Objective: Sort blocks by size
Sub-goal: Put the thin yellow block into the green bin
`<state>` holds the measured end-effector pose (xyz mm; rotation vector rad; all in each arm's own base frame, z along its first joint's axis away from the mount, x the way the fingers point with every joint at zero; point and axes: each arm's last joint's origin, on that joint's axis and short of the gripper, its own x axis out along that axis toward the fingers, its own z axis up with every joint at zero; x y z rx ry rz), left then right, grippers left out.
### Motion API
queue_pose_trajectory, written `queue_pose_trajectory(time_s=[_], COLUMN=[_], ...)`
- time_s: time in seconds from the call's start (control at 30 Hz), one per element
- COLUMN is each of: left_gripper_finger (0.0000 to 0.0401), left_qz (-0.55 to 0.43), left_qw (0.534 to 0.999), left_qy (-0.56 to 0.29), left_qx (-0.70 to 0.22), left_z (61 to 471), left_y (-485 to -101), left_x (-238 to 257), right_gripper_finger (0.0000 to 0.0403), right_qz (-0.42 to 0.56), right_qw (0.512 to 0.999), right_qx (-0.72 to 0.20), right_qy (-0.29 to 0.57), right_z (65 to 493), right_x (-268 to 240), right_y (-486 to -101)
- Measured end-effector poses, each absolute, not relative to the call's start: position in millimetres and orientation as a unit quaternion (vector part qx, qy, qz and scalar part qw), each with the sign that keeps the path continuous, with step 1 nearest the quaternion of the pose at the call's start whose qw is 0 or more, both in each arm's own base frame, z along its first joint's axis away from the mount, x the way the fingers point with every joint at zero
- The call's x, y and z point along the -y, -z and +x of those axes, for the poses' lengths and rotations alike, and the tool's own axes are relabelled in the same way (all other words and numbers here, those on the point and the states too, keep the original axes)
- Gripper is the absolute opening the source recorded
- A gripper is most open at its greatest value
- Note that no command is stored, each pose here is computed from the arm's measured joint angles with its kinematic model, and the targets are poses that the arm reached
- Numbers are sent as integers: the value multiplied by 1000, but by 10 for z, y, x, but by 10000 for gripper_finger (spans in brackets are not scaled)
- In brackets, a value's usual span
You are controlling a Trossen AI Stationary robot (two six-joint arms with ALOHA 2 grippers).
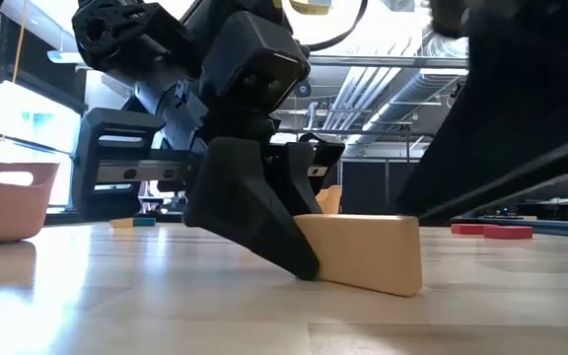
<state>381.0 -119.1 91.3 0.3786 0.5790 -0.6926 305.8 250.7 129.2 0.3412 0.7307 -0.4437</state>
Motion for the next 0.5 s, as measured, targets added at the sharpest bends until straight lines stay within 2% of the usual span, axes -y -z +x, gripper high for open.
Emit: queue_pose_trajectory(time_s=[0.2,0.37,0.5], left_gripper_finger=[44,45,45], left_qz=[180,179,179], left_qw=[878,878,879], left_qy=[345,347,346], left_qx=[-277,-277,-276], left_z=[3799,3797,3800], left_y=[-911,-913,-918], left_x=[1210,1214,1214], right_gripper_finger=[254,249,241], right_qz=[110,94,121], right_qw=[906,908,903], right_qx=[-382,-393,-398], right_qy=[144,111,109], right_z=[3215,3243,3205], right_x=[-2441,-2449,-2487], right_y=[-1301,-1310,-1331])
